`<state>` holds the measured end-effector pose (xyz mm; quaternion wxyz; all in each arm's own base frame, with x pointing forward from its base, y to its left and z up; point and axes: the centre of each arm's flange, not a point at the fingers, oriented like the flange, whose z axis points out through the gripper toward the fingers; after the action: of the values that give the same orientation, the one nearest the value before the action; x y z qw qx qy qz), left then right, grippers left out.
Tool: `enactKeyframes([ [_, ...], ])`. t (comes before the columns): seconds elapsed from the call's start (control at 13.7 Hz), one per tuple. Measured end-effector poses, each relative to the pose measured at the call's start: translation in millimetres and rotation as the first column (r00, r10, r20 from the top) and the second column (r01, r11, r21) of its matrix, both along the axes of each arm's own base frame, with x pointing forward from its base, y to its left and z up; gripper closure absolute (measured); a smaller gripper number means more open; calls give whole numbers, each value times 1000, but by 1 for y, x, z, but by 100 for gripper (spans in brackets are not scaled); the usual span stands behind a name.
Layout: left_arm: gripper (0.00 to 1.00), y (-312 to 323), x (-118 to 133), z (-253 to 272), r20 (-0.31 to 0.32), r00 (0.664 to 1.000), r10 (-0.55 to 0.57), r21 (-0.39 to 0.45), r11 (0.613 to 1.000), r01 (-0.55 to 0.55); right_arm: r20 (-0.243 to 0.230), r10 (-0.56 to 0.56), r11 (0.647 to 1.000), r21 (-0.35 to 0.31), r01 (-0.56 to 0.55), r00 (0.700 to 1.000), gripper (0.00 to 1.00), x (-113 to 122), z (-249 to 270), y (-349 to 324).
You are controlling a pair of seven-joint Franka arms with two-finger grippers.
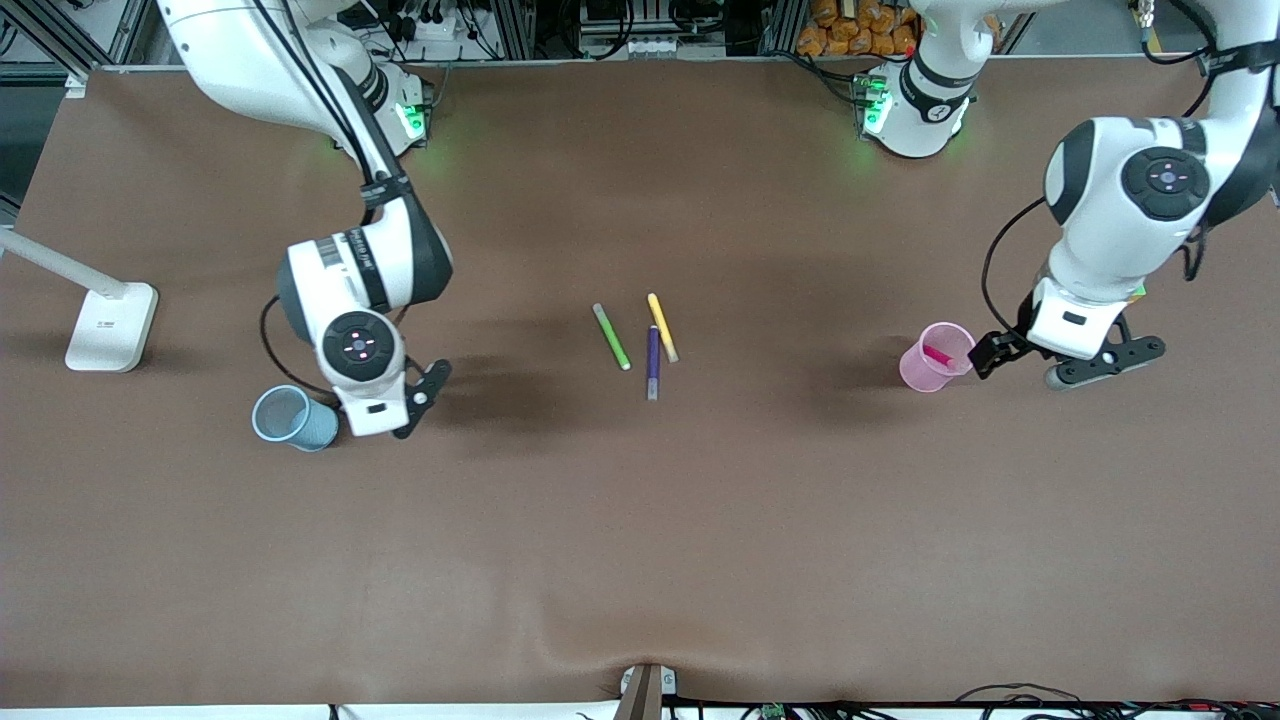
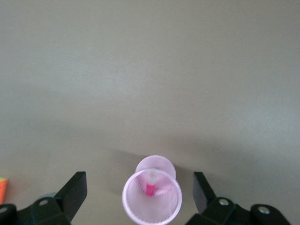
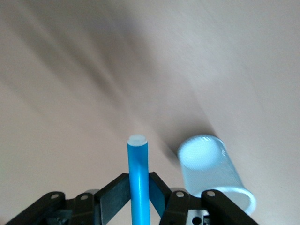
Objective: Place pink and blue markers in matching cups
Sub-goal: 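Drop the pink marker into the pink cup while the right gripper lifts blue, then lower the blue marker into the light-blue cup with the right gripper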
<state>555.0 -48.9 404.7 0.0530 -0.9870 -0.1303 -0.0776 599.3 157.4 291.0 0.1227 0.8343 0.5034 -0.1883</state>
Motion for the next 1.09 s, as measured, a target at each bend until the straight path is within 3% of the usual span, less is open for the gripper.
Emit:
enactKeyframes([
  [0.22,0,-3,13,37,-3,999,-39,-33,999,39,4,53,997,-61,-52,999,76,14,13,-37],
  [0.51,0,-31,15,81,-42,997,-66,-130,990,60,-42,129,984,-119,-133,991,76,22,18,-80],
  [0.8,0,-36,10,139,-94,987,-128,-125,985,116,-53,174,968,-172,-181,983,76,24,17,-82],
  [1.09,0,-33,1,183,-80,979,-186,-118,977,176,-61,230,950,-202,-238,971,76,20,-5,-87],
])
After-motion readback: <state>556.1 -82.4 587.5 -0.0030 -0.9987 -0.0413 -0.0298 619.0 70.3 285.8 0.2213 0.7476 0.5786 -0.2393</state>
